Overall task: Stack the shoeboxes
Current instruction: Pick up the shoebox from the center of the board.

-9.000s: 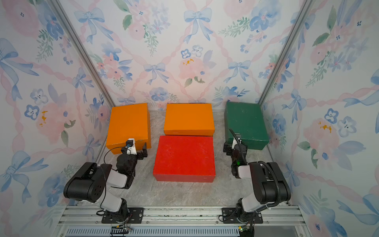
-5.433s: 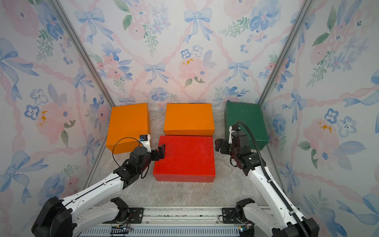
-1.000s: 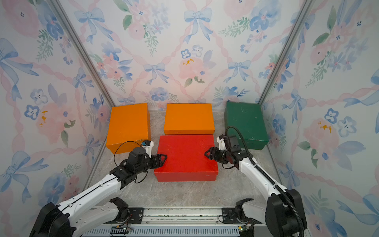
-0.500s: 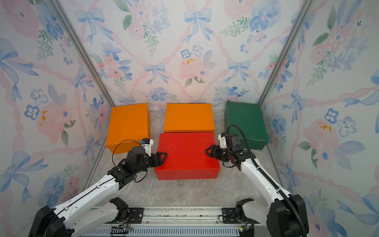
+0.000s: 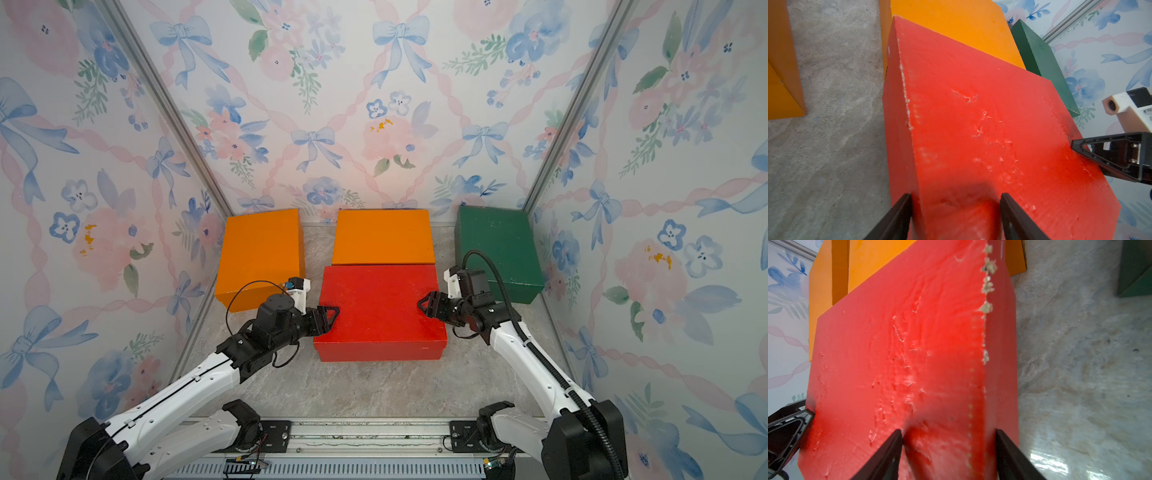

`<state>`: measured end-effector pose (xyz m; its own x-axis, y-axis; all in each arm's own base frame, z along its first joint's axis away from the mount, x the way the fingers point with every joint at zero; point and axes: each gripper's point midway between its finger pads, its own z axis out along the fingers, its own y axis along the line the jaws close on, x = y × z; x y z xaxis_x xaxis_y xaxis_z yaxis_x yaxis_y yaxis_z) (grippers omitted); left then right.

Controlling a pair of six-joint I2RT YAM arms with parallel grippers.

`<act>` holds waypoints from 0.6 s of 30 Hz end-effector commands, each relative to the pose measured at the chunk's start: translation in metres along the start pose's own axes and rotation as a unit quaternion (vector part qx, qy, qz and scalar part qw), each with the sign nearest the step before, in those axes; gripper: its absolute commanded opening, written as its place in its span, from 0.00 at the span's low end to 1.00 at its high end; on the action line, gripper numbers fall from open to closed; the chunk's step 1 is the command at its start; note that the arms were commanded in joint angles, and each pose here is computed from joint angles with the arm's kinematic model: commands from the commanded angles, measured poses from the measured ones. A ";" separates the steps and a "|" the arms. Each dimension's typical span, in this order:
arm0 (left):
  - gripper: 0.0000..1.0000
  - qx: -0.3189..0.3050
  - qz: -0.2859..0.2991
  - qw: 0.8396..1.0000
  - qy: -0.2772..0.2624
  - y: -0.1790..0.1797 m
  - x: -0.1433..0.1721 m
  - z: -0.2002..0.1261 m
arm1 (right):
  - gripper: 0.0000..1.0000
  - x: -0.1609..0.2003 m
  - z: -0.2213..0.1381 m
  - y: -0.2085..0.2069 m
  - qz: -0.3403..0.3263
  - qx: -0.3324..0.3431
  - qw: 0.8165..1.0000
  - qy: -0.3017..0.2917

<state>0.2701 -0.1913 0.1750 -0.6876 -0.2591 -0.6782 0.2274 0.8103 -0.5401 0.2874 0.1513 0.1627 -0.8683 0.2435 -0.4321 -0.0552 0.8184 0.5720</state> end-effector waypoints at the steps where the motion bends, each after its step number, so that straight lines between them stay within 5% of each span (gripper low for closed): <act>1: 0.68 0.143 0.027 0.989 -0.032 -0.075 -0.030 -0.020 | 0.68 0.003 -0.008 0.038 -0.029 -0.072 0.997 0.017; 18: 0.67 0.159 0.032 0.985 -0.051 -0.094 -0.049 -0.027 | 0.68 -0.008 -0.019 0.049 -0.047 -0.079 0.996 0.005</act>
<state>0.2798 -0.1925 0.2025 -0.6451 -0.2864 -0.7084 0.2366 0.8067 -0.5416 0.2966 0.1509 0.1823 -0.8442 0.2481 -0.4751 -0.0780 0.8201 0.5669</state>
